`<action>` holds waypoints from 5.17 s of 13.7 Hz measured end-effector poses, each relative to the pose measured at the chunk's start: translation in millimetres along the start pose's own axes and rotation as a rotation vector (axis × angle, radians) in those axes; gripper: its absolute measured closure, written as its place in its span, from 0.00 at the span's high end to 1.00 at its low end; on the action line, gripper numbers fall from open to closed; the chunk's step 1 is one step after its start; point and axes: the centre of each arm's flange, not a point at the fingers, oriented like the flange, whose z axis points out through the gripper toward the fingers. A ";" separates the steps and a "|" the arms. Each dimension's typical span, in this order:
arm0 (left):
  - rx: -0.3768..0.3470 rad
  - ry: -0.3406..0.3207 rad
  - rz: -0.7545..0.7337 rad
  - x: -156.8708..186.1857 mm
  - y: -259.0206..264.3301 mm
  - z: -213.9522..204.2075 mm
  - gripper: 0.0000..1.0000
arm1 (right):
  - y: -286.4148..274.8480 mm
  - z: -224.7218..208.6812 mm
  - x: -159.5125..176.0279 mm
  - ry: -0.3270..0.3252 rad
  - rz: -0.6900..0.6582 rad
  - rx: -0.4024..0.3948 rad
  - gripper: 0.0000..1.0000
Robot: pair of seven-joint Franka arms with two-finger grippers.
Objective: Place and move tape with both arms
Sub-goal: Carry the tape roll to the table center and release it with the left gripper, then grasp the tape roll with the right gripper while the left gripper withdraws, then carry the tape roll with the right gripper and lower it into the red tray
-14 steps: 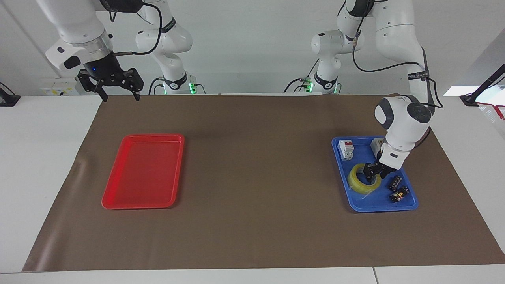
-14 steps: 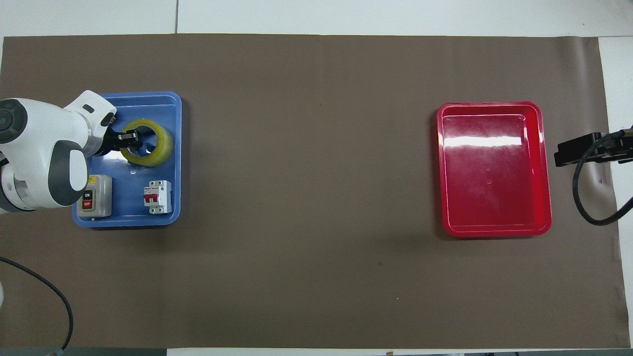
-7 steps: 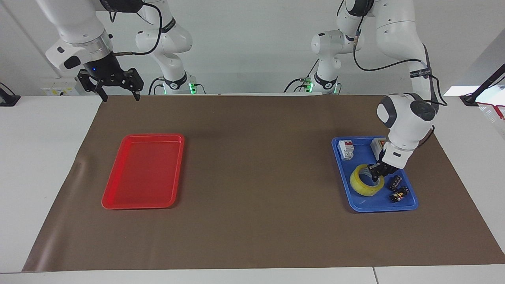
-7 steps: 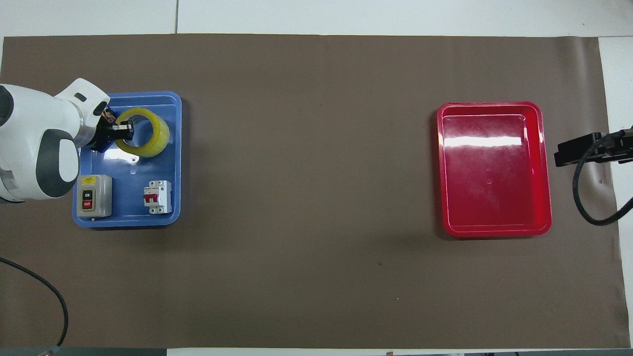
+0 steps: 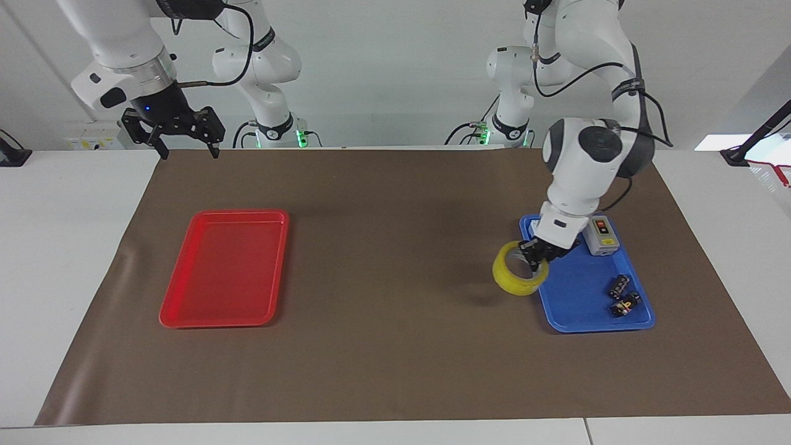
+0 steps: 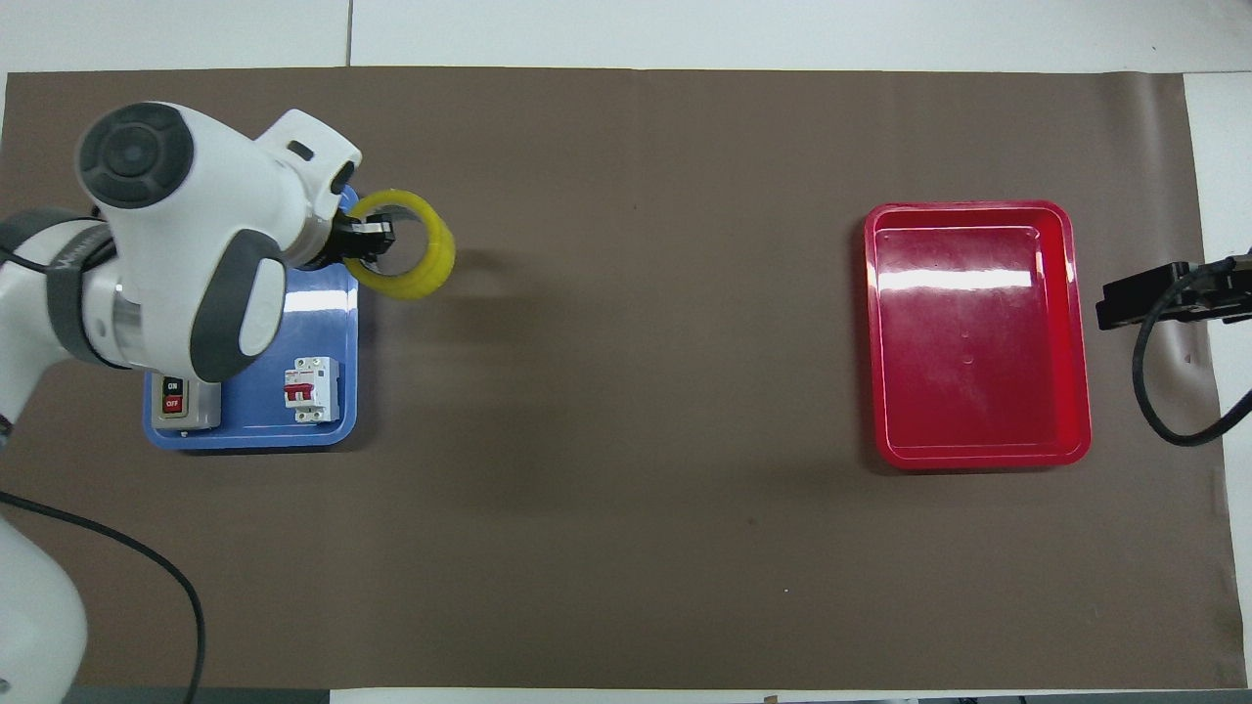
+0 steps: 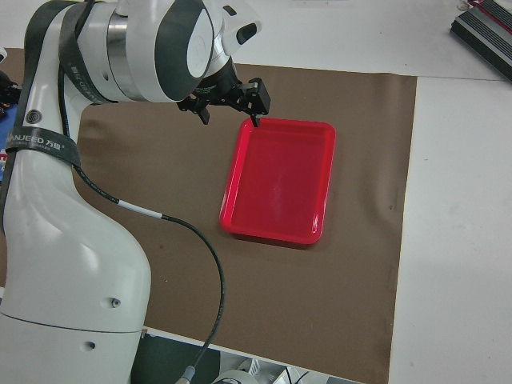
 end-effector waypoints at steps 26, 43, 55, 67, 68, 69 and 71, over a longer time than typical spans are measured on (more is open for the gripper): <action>0.078 0.051 -0.004 -59.0 61.5 -33.1 1.00 | -113.4 60.0 32.0 0.024 -0.065 0.040 1.00; 0.022 -0.116 0.049 1.2 -193.3 -181.6 1.00 | -351.6 340.7 45.1 0.136 -0.186 0.099 1.00; 0.024 -0.146 0.052 -2.6 -192.9 -174.1 1.00 | -345.2 329.2 49.8 0.097 -0.244 0.074 0.22; 0.024 -0.146 0.052 -2.6 -192.9 -174.1 1.00 | -79.2 204.1 102.5 -0.032 -0.127 0.020 0.22; 0.024 -0.146 0.052 -2.6 -192.9 -174.1 1.00 | -59.7 215.1 99.6 -0.051 -0.140 0.023 0.22; 0.024 -0.146 0.052 -2.6 -192.9 -174.1 1.00 | -42.0 226.7 96.6 -0.060 -0.157 0.025 0.22; 0.024 -0.146 0.052 -2.6 -192.9 -174.1 1.00 | -6.8 249.8 90.2 -0.039 -0.203 0.023 0.22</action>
